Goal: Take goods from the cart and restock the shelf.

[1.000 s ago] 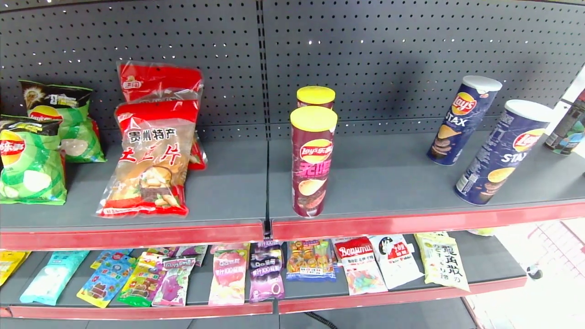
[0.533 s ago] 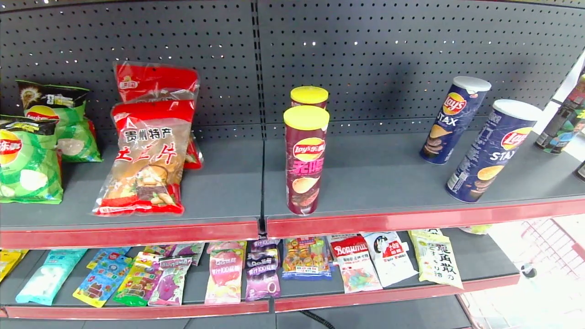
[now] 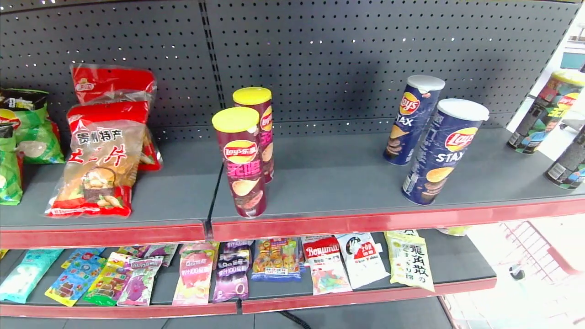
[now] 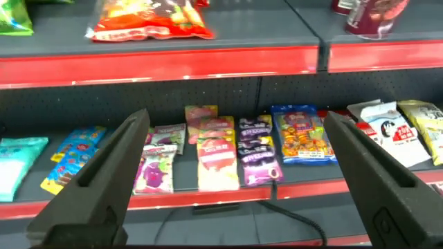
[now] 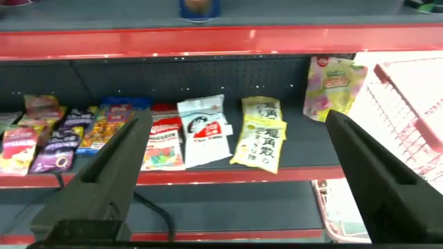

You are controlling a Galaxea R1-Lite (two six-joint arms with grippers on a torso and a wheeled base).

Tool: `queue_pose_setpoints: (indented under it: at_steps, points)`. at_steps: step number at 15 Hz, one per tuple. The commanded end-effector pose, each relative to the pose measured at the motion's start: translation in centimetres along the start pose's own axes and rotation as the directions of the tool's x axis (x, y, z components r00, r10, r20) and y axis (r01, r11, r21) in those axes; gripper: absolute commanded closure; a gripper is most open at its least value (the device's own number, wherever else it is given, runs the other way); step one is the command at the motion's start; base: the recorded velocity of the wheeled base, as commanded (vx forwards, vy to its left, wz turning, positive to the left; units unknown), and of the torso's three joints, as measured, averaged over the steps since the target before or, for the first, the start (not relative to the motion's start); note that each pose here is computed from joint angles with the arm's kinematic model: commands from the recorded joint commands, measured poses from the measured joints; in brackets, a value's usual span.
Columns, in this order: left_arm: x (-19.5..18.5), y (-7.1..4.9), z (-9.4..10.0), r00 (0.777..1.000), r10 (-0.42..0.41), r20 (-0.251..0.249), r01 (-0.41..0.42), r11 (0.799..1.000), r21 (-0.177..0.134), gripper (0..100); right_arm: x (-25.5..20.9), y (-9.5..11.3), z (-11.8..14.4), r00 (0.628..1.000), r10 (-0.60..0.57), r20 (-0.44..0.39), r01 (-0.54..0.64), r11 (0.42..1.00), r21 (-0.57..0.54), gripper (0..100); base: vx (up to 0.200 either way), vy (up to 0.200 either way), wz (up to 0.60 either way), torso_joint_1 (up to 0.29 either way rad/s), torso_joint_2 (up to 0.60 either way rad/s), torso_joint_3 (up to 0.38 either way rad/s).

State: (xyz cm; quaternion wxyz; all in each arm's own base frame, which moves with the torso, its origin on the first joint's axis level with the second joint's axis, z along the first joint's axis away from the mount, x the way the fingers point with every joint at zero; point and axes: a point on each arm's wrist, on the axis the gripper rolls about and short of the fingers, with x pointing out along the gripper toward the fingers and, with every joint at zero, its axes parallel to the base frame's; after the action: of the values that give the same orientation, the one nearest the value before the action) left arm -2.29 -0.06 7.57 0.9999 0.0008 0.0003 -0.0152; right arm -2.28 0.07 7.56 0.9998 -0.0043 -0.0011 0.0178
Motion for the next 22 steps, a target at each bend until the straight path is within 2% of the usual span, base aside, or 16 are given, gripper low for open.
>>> queue_pose_setpoints:
  at_steps: [1,18,22]
  points:
    - [0.00,0.00,-0.01,1.000,0.000,-0.001,0.000,1.000,0.000,0,0.00,-0.01,0.00,1.000,-0.002,-0.001,0.002,1.000,0.001,0,0.000,-0.200,0.00,0.007,0.01,0.002]
    - [0.00,0.00,-0.01,1.000,0.000,-0.001,0.000,1.000,0.000,0,0.00,0.00,0.00,1.000,0.000,-0.001,0.000,1.000,0.001,0,0.000,-0.200,0.00,0.003,0.00,0.002]
    - [0.00,0.00,-0.01,1.000,0.000,-0.001,0.000,1.000,-0.002,0,0.00,0.00,0.00,1.000,0.000,-0.001,0.000,1.000,0.001,0,0.000,0.000,0.00,0.000,0.00,0.000]
